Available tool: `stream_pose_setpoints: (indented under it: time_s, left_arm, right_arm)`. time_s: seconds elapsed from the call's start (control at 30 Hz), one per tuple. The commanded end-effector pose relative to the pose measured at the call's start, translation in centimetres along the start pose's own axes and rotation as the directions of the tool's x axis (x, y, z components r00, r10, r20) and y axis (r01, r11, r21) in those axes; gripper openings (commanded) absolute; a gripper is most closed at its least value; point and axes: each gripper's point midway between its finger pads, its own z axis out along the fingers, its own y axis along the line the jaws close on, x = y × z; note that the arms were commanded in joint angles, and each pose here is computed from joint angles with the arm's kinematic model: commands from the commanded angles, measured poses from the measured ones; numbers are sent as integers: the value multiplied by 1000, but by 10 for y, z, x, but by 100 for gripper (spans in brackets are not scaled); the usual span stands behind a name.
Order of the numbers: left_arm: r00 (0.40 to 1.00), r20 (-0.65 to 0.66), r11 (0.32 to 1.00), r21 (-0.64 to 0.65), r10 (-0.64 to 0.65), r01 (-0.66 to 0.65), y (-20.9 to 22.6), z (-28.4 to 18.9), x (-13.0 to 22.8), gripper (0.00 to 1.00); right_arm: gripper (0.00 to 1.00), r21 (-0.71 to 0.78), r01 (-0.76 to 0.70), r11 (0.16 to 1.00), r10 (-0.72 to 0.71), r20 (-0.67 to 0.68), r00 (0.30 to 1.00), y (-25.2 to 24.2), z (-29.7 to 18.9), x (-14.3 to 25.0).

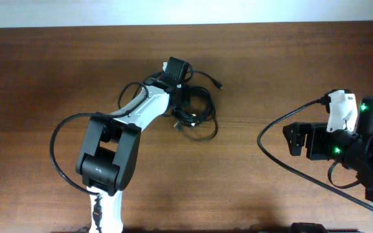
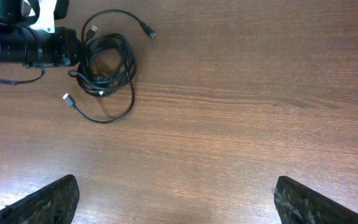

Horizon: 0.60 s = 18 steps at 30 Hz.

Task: Untangle cables

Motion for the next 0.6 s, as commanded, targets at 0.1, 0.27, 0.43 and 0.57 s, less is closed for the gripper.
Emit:
stream_pose_setpoints:
  time_s: [0.1, 0.27, 0.43, 0.57]
  left_arm:
    - [995, 99, 998, 46, 31, -36, -31, -93, -46, 0]
    - [954, 299, 992, 106, 40, -75, -47, -259, -97, 0]
    - [923, 382, 996, 55, 40, -66, -27, -319, -99, 0]
    - [929, 367, 997, 48, 44, -66, -26, -314, -97, 0]
  right_arm:
    - [100, 6, 14, 1000, -14, 5, 1000, 0, -1, -2]
    - [100, 5, 0, 1000, 0, -50, 999, -4, 14, -2]
    - [99, -106, 14, 994, -26, -115, 993, 10, 38, -6]
    - [99, -352, 314, 882, -326, 28, 945, 76, 46, -22]
